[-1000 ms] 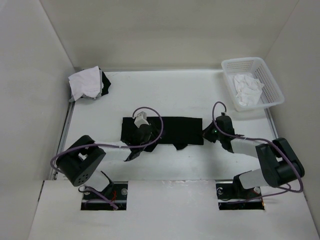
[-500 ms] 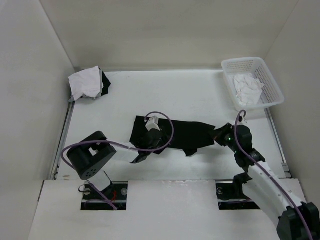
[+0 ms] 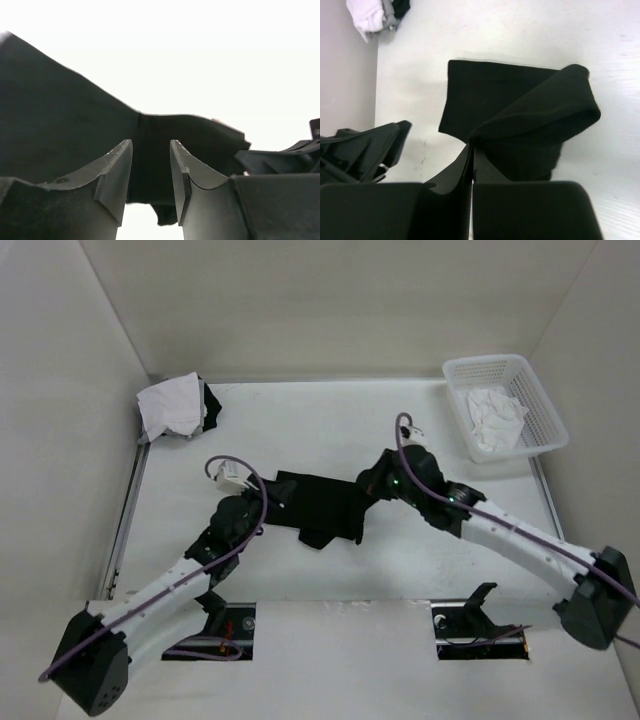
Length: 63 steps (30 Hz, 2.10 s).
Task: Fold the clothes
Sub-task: Fold the tank top
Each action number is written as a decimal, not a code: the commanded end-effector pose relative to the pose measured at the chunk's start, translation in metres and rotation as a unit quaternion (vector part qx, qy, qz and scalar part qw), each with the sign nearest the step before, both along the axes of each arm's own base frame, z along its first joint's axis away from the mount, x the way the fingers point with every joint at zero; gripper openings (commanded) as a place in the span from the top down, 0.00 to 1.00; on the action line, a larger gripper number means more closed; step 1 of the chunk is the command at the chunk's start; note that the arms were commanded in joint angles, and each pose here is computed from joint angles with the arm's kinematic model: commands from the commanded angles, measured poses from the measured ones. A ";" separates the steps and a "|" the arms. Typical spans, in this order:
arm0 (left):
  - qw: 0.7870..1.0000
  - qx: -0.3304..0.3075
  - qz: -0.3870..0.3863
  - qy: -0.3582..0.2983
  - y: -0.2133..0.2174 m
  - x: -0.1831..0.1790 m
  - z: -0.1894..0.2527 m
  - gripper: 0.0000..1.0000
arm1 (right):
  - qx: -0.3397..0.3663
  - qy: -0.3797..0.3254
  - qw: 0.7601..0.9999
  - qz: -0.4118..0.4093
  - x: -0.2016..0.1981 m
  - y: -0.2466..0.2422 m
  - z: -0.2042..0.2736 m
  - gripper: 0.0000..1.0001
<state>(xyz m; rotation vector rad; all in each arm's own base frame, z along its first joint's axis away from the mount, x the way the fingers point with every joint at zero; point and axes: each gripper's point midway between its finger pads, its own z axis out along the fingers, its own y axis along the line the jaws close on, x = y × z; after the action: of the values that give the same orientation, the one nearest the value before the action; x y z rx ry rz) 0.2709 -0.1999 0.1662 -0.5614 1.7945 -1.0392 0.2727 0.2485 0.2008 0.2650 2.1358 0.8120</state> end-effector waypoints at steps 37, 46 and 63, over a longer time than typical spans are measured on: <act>0.995 0.050 0.058 0.059 0.049 0.020 -0.033 0.63 | -0.073 0.016 0.991 0.115 0.036 0.136 -0.063 1.00; 0.984 0.066 0.082 0.143 0.061 0.032 -0.101 0.62 | -0.067 0.045 0.994 0.076 0.085 0.114 -0.115 0.94; 0.978 0.073 0.107 0.161 0.102 -0.035 -0.096 0.42 | -0.038 -0.050 0.994 0.086 0.064 0.105 -0.042 0.47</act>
<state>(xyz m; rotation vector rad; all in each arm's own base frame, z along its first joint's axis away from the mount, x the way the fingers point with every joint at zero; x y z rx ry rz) 0.2539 -0.0943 0.1056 -0.8364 1.8394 -0.7581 0.3402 0.3425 0.0923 0.0588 2.3084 0.7353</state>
